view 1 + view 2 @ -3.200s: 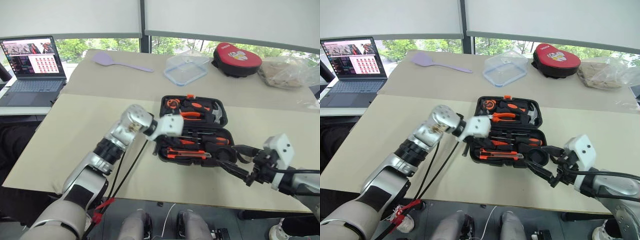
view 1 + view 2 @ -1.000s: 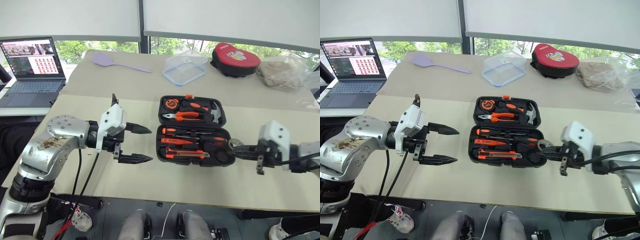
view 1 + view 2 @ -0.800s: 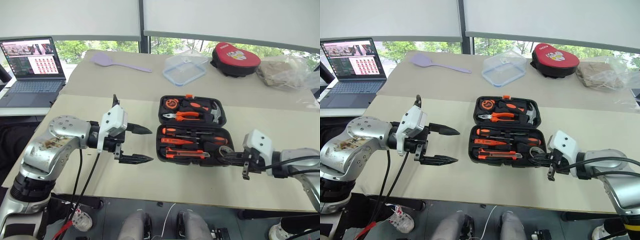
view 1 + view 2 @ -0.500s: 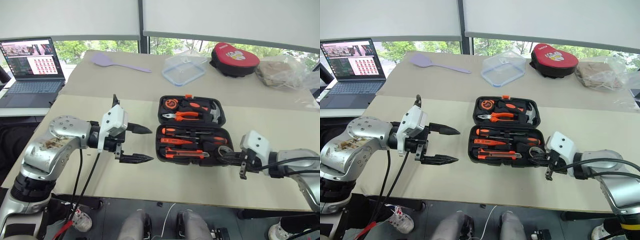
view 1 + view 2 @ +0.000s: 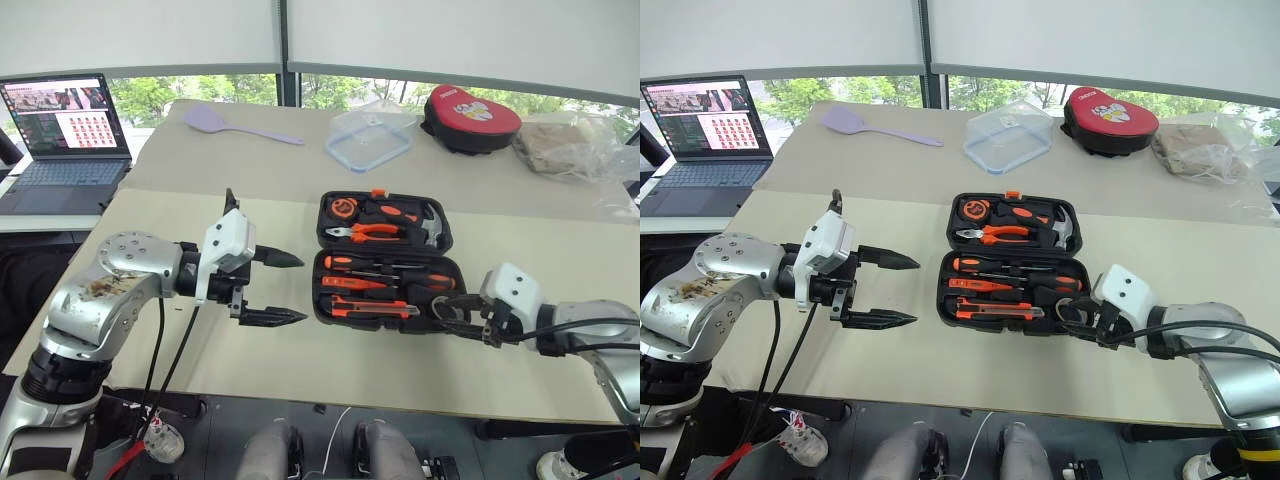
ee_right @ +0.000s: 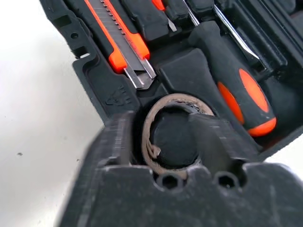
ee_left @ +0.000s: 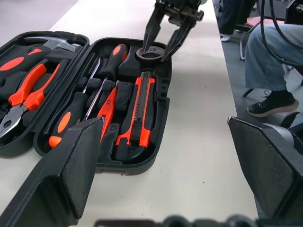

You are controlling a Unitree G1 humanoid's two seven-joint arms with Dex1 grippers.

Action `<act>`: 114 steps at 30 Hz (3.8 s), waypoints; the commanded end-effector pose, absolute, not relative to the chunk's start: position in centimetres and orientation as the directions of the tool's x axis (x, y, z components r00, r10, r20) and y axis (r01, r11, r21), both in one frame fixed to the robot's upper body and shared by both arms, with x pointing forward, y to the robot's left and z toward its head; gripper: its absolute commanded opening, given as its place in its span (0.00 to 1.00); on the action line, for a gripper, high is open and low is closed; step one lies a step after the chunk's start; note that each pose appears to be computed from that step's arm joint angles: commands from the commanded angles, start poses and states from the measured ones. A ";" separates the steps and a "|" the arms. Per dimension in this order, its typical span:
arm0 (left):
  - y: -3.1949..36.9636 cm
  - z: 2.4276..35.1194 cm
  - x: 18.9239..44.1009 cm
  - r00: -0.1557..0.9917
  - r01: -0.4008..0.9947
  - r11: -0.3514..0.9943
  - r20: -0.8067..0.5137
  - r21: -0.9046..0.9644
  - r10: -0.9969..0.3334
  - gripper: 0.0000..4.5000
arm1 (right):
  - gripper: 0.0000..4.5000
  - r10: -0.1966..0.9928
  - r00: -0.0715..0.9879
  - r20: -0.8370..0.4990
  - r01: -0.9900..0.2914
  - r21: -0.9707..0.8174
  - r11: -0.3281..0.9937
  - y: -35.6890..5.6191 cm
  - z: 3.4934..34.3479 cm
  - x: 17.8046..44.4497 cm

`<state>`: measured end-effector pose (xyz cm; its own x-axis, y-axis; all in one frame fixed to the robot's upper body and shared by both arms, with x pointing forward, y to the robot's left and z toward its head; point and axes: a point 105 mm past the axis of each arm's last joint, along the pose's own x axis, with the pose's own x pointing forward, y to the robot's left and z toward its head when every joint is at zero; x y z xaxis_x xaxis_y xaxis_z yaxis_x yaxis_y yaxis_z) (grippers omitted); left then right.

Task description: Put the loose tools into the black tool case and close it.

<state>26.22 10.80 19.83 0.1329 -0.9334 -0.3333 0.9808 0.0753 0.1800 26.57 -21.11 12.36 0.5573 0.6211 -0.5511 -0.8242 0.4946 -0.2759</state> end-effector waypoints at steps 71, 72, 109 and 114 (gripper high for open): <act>13.2 14.9 38.2 0.594 0.697 0.659 -0.287 -0.281 -0.751 0.94 | 0.87 0.521 0.768 -0.373 -0.588 -0.086 0.804 -24.8 17.1 34.6; 12.5 15.1 38.8 0.608 0.677 0.672 -0.286 -0.301 -0.741 1.00 | 0.95 0.511 0.771 -0.379 -0.581 -0.094 0.808 -24.3 16.9 35.3; 9.4 13.4 39.6 0.612 0.659 0.702 -0.350 -0.269 -0.709 0.00 | 0.00 0.353 0.844 -0.404 -0.409 -0.059 0.910 -22.8 15.6 38.6; 9.4 13.3 39.5 0.613 0.658 0.704 -0.352 -0.267 -0.707 0.00 | 0.32 0.339 0.846 -0.412 -0.398 -0.064 0.915 -23.2 15.7 38.1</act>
<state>39.75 9.57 13.38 0.6215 -0.6991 -0.3536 0.6375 0.7136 -0.2904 38.34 -22.73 14.24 0.8225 0.3497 -0.4485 -0.4125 0.9097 -0.0471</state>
